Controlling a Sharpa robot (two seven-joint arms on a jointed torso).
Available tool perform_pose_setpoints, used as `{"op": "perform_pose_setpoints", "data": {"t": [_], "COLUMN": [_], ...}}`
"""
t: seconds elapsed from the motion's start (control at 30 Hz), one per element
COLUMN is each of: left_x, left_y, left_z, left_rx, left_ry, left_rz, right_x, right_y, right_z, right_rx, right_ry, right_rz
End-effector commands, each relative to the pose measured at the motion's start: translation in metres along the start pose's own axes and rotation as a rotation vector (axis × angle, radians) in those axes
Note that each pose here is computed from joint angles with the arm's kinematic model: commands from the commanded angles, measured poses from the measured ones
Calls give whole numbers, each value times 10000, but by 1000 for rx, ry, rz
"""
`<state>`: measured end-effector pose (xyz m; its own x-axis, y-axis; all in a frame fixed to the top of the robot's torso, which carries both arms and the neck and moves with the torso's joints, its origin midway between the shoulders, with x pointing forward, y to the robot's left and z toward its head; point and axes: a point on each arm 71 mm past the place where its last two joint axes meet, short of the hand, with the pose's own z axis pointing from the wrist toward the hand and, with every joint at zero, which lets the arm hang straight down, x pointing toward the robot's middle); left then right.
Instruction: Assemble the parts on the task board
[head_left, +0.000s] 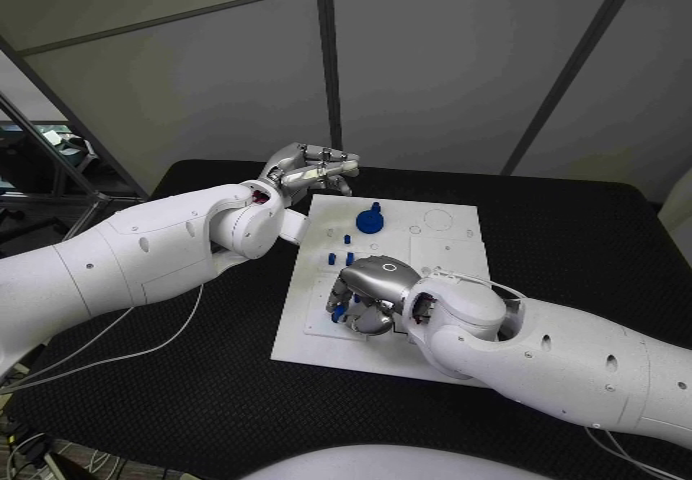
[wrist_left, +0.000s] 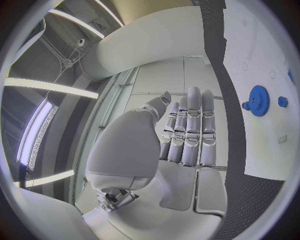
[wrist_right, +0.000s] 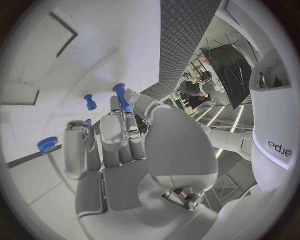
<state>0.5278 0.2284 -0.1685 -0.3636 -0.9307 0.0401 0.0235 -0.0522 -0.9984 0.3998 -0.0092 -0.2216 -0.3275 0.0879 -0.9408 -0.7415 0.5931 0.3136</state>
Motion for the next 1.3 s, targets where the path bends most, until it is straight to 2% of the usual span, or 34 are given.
{"op": "perform_pose_setpoints", "data": {"t": [0.03,0.17,0.5,0.67,0.77,0.87,0.97,1.0,1.17,1.3], "left_x": [13,12,0,-20,-35,-45,-56,-57,-71,-68], "left_y": [-15,-15,-14,-13,-11,-7,4,6,17,18], "left_z": [7,6,2,-5,-9,-16,-29,-32,-60,-73], "left_rx": [6,5,4,3,2,0,-4,-4,-10,-11], "left_ry": [10,10,8,4,1,-1,-1,-1,-2,0], "left_rz": [-6,-6,-5,-4,-2,-1,1,2,5,6], "right_x": [42,32,-74,-144,-200,-361,-485,-498,-583,-600], "right_y": [30,42,8,-53,-134,-338,-583,-621,-1008,-1143], "right_z": [7,11,-54,-215,-356,-540,-728,-759,-1182,-1425], "right_rx": [-22,-33,-53,-55,-31,50,163,182,407,523], "right_ry": [11,-11,-158,-225,-253,-283,-278,-275,-237,-215], "right_rz": [7,20,72,96,132,187,247,257,324,339]}}
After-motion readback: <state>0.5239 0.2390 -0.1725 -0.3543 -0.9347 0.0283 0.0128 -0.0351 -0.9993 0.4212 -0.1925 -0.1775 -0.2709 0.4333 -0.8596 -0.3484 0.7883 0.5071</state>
